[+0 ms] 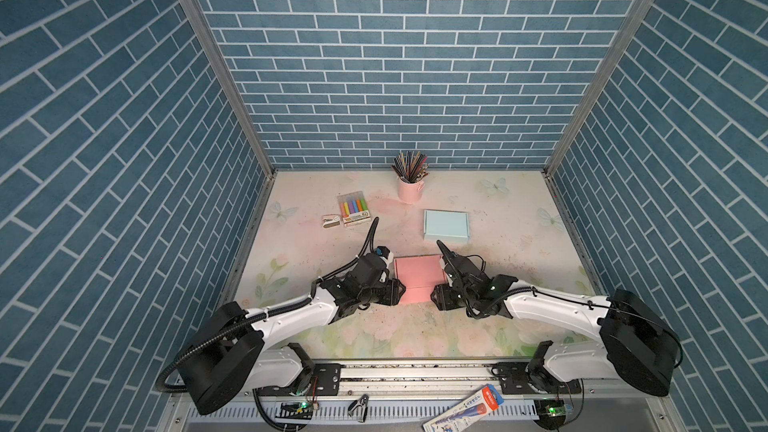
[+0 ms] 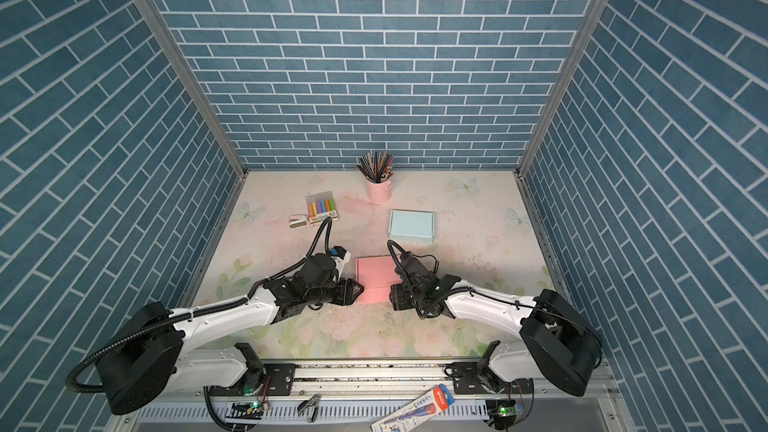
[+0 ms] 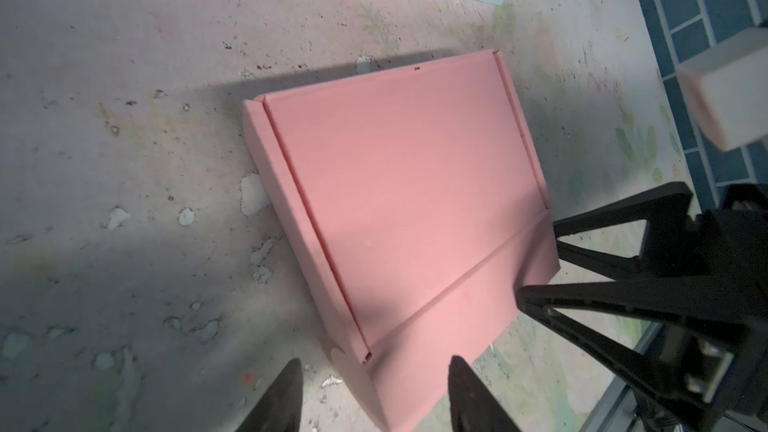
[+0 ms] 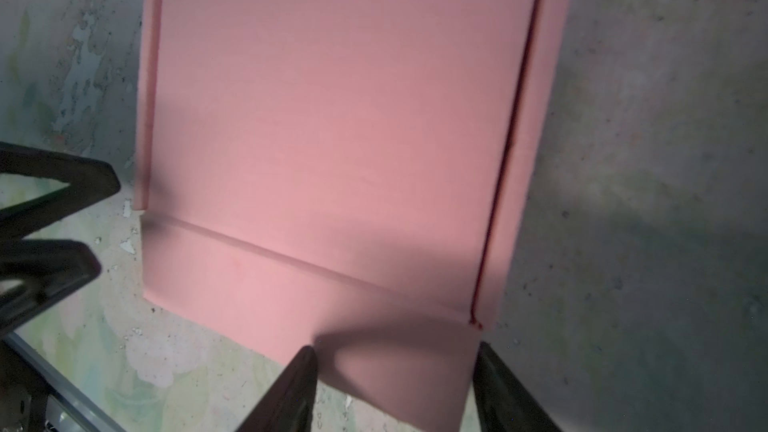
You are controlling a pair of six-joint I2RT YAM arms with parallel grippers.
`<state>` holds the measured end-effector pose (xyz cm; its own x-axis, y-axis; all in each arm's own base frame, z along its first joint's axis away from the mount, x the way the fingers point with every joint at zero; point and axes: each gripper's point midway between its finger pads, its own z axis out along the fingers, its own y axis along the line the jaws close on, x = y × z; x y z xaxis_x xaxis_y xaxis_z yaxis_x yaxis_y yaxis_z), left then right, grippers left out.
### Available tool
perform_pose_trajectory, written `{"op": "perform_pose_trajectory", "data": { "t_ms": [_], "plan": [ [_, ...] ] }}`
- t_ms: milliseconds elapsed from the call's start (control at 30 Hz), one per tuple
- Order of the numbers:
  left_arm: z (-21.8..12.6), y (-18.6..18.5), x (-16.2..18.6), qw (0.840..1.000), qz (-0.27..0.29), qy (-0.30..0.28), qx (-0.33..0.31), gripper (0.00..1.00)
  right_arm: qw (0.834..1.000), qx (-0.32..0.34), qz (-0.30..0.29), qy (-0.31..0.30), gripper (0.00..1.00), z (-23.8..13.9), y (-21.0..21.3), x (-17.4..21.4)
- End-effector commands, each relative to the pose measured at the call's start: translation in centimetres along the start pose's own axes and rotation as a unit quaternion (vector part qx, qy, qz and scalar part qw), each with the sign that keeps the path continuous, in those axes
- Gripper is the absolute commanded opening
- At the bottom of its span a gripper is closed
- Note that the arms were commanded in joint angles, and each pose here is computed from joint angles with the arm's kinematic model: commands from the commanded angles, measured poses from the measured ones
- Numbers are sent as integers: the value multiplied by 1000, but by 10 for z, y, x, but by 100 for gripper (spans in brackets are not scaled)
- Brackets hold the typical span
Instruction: Fold the paper box
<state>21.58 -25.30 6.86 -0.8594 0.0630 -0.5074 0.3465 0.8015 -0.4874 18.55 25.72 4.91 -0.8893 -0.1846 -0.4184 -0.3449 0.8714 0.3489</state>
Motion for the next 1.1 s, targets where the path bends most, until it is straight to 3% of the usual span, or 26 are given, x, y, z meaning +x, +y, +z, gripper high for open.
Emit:
{"op": "perform_pose_trajectory", "data": {
  "t_ms": [0, 600, 1067],
  "plan": [
    [-3, 0, 3, 1000, -9, -2, 6, 57, 1000, -15, -12, -14, 61, -5, 11, -11],
    [12, -19, 17, 999, -13, 14, 34, 53, 1000, -19, -15, -11, 61, -3, 15, -10],
    [18, -9, 20, 1000, -14, 10, 16, 49, 1000, -4, -18, -7, 60, 5, 10, -6]
  ]
}}
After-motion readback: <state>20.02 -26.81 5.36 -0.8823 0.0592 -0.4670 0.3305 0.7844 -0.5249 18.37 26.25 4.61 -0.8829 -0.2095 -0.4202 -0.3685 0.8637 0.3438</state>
